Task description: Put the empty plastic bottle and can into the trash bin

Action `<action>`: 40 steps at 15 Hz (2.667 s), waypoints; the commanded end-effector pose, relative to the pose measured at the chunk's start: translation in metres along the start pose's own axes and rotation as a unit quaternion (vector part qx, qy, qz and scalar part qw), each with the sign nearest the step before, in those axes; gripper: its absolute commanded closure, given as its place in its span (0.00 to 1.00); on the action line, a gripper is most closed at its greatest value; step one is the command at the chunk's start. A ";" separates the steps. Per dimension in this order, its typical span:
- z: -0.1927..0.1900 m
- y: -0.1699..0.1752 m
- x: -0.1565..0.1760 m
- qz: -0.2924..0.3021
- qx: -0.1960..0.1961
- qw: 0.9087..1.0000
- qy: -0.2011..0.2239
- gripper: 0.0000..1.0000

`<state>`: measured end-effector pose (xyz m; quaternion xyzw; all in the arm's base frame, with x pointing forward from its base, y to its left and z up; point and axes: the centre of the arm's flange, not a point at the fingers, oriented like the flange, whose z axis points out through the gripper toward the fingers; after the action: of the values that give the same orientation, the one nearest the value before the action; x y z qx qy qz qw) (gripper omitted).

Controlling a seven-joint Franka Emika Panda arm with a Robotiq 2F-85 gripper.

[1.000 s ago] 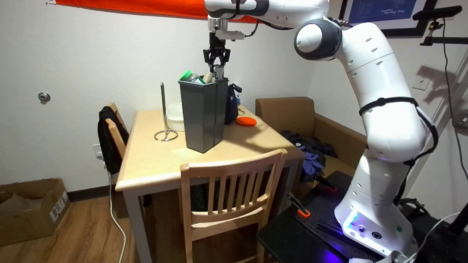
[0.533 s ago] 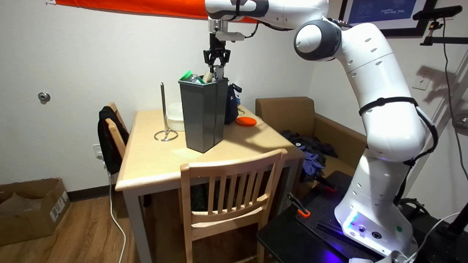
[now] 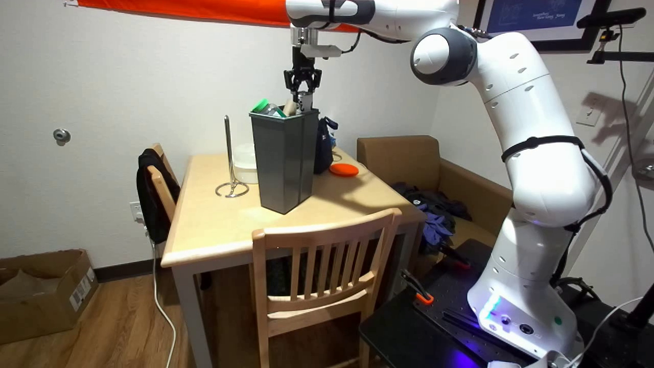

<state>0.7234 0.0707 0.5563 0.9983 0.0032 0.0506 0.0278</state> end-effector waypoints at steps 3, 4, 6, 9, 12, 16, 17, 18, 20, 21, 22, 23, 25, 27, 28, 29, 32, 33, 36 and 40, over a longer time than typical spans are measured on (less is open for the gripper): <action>0.007 -0.018 -0.010 0.007 -0.026 1.000 -0.002 0.01; 0.006 -0.022 -0.011 0.004 -0.028 1.000 -0.001 0.00; 0.001 -0.028 -0.013 -0.002 -0.037 0.999 0.001 0.01; -0.009 -0.037 -0.015 -0.009 -0.046 0.999 0.009 0.01; -0.017 -0.042 -0.016 -0.013 -0.051 0.998 0.016 0.01; -0.027 -0.046 -0.017 -0.017 -0.052 0.998 0.025 0.01; -0.029 -0.046 -0.017 -0.016 -0.053 0.998 0.027 0.01; -0.032 -0.045 -0.017 -0.016 -0.052 0.998 0.029 0.01; -0.038 -0.044 -0.018 -0.014 -0.051 0.998 0.035 0.00; -0.042 -0.043 -0.019 -0.013 -0.050 0.998 0.039 0.00; -0.050 -0.041 -0.022 -0.011 -0.047 0.998 0.045 0.00; -0.056 -0.040 -0.025 -0.011 -0.043 0.998 0.051 0.00; -0.074 -0.038 -0.035 -0.010 -0.037 0.997 0.067 0.00; -0.094 -0.034 -0.047 -0.005 -0.036 0.996 0.084 0.00; -0.104 -0.032 -0.052 0.000 -0.036 0.995 0.090 0.00; -0.113 -0.028 -0.060 0.008 -0.035 0.995 0.096 0.00; -0.124 -0.015 -0.076 0.038 -0.037 0.994 0.095 0.00; -0.123 -0.009 -0.080 0.052 -0.037 0.994 0.090 0.00; -0.112 0.010 -0.095 0.097 -0.041 0.992 0.065 0.00; -0.087 0.035 -0.115 0.151 -0.048 0.987 0.029 0.00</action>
<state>0.6458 0.0577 0.6604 0.9857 -0.1100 0.1057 0.0710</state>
